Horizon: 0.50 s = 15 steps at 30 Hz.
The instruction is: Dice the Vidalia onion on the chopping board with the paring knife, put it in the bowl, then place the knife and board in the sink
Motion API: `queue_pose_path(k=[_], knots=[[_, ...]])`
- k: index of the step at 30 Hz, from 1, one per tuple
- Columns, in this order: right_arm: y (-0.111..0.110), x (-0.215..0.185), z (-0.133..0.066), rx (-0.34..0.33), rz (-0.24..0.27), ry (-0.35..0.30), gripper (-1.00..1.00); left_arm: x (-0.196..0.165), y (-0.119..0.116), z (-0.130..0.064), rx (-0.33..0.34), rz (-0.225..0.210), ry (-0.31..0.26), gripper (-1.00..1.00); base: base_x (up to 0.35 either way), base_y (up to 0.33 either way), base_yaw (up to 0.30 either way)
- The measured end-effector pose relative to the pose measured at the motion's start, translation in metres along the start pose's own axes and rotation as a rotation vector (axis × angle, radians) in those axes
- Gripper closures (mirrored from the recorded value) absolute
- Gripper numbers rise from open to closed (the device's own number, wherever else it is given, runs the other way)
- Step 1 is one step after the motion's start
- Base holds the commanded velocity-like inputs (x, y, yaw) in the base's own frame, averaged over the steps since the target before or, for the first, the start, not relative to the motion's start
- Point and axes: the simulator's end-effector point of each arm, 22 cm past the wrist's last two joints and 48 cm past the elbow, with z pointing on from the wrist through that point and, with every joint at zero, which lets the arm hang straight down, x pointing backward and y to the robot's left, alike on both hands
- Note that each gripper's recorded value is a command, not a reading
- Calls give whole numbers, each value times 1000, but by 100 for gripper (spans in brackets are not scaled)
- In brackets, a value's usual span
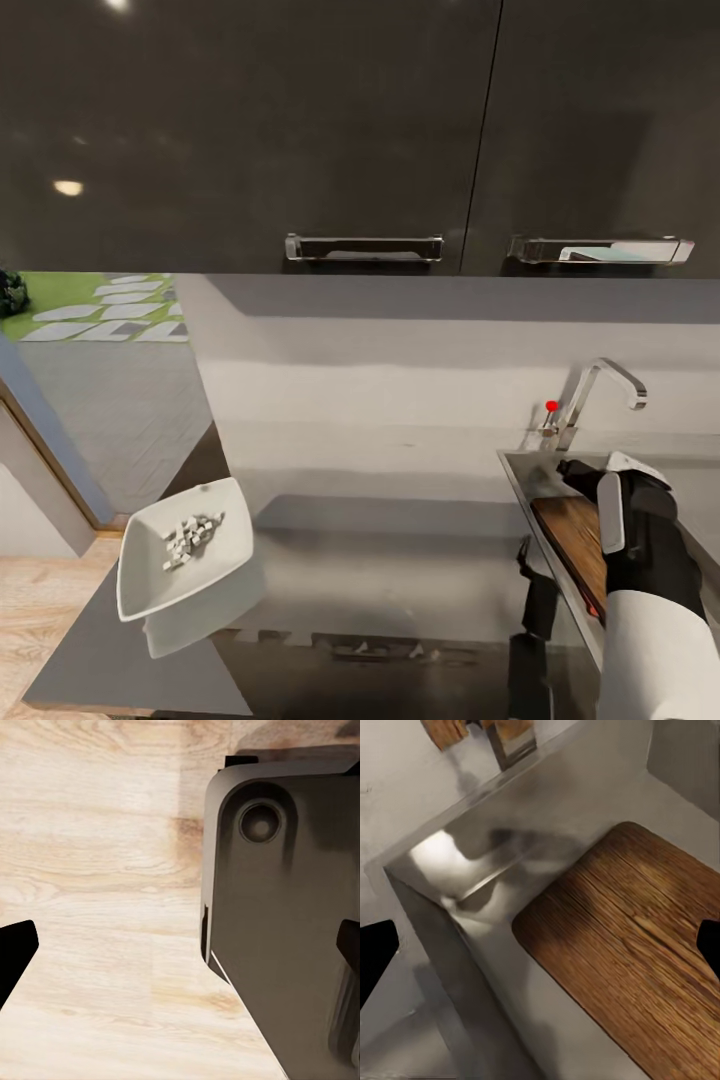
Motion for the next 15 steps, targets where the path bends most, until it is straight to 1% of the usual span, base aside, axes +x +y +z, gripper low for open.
queue_pose_path(k=[3, 5, 7, 10, 12, 15], knots=[[16, -2, 0, -80, -42, -7, -100, 0, 0, 0, 0, 0, 2, -100, -168, 0, 0], [27, -2, -1, -127, -86, -10, -100, 0, 0, 0, 0, 0, 2, -100, -258, 0, 0], [40, 1, -3, -186, -178, -7, -100, 0, 0, 0, 0, 0, 3, -100, -311, 0, 0], [52, 9, -6, -253, -278, 12, -100, 0, 0, 0, 0, 0, 3, -100, -326, 0, 0], [57, 12, -8, -282, -303, 20, -100, 0, 0, 0, 0, 0, 3, -100, -331, 0, 0], [60, 15, -9, -298, -315, 27, -100, 0, 0, 0, 0, 0, 3, -100, -332, 0, 0]])
